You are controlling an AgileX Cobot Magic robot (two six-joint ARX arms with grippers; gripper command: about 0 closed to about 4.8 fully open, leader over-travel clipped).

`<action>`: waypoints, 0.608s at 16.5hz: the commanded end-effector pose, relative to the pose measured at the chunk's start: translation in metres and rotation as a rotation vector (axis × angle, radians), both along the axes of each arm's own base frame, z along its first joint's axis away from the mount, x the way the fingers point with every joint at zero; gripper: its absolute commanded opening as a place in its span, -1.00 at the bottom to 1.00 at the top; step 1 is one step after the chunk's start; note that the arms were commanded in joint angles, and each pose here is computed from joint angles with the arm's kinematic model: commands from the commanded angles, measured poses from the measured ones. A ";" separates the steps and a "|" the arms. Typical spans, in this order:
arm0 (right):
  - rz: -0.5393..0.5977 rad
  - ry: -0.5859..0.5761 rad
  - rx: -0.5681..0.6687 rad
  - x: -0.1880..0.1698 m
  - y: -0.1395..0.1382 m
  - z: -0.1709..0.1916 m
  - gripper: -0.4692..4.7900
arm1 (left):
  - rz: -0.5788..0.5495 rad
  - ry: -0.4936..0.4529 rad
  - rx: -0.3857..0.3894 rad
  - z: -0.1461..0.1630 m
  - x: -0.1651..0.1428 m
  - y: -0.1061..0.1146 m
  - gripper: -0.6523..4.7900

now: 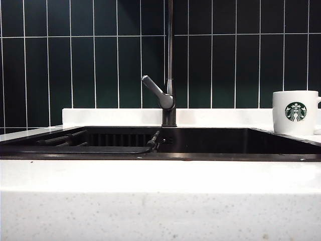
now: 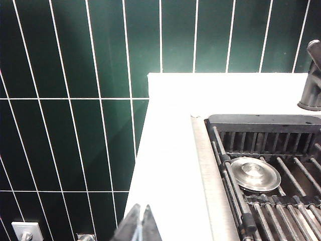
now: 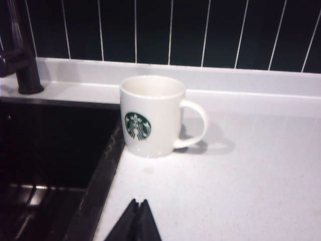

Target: Pick up the mug next to the sink, go to the faucet to get some water, pour the water into the sink, and finally put the mug back to its place.

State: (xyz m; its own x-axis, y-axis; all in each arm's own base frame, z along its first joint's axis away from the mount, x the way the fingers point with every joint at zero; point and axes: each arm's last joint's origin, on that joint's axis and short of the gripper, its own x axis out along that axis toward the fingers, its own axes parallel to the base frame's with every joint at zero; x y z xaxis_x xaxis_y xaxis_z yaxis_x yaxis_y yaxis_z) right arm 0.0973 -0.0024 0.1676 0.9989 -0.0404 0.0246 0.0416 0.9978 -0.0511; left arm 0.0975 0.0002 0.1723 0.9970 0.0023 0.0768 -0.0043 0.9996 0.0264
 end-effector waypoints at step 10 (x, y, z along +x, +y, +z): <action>-0.033 -0.062 0.159 -0.004 -0.001 0.018 -0.83 | -0.032 -0.077 -0.023 0.023 -0.005 -0.001 -0.78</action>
State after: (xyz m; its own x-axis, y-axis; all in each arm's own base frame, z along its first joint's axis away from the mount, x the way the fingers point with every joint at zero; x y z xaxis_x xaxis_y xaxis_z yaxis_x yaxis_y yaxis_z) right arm 0.0958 -0.0027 0.1728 0.9984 -0.0526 0.0219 0.0509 0.9962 0.0711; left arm 0.0949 0.0001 0.1840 0.9947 0.0008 0.1026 -0.0014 1.0000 0.0064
